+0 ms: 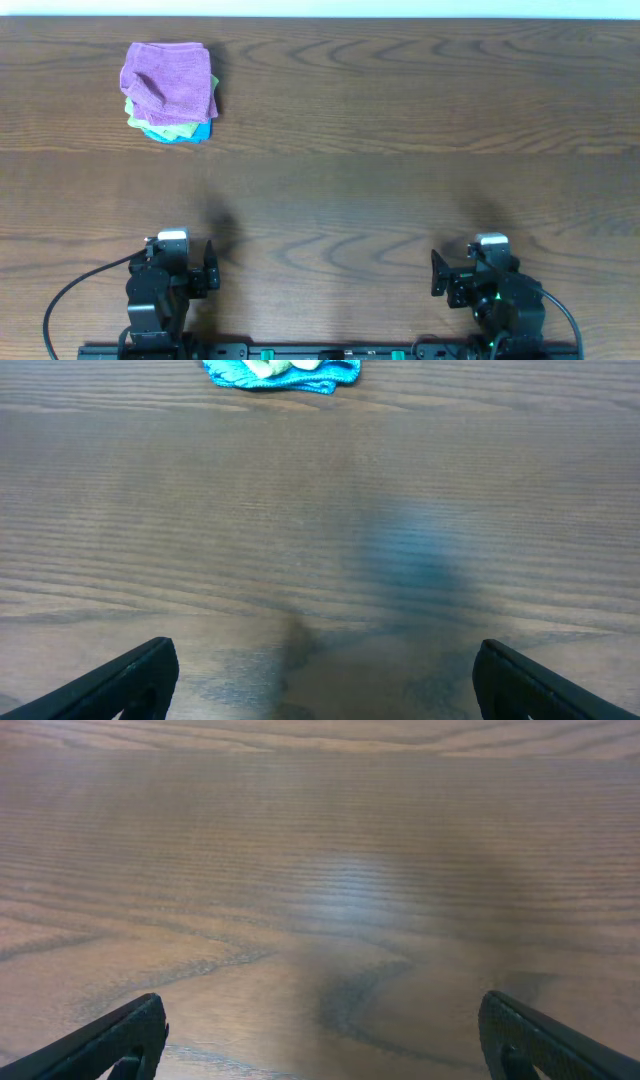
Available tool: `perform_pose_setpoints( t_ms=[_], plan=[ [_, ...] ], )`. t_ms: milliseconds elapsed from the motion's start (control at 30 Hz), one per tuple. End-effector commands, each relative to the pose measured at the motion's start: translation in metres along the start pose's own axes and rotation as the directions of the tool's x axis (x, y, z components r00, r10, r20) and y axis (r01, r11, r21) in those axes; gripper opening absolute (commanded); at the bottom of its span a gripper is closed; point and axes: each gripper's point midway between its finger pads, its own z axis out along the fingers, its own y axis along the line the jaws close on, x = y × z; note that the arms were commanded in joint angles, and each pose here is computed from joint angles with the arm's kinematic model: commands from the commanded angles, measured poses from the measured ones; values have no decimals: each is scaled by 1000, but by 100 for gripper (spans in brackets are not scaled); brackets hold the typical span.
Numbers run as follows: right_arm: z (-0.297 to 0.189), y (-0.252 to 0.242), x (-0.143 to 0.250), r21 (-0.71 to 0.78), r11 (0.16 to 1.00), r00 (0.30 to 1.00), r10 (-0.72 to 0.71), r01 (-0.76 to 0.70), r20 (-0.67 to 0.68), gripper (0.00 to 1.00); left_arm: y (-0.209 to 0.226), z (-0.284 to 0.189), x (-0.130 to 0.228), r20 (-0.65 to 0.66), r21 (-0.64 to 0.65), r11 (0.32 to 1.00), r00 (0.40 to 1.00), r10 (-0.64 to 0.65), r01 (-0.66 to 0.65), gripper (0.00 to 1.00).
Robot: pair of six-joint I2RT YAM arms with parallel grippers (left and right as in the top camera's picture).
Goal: Fold the cloth
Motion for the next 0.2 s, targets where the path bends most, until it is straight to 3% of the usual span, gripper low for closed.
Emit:
perform_pose_setpoints(
  t_ms=[0, 167],
  plan=[
    [2, 0, 3, 2, 1000, 1000, -17, 17, -1, 99, 2, 1, 1, 2, -15, 1000, 1000, -8, 8, 95],
    [2, 0, 3, 2, 1000, 1000, -17, 17, -1, 99, 2, 1, 1, 2, -15, 1000, 1000, -8, 8, 95]
  ],
)
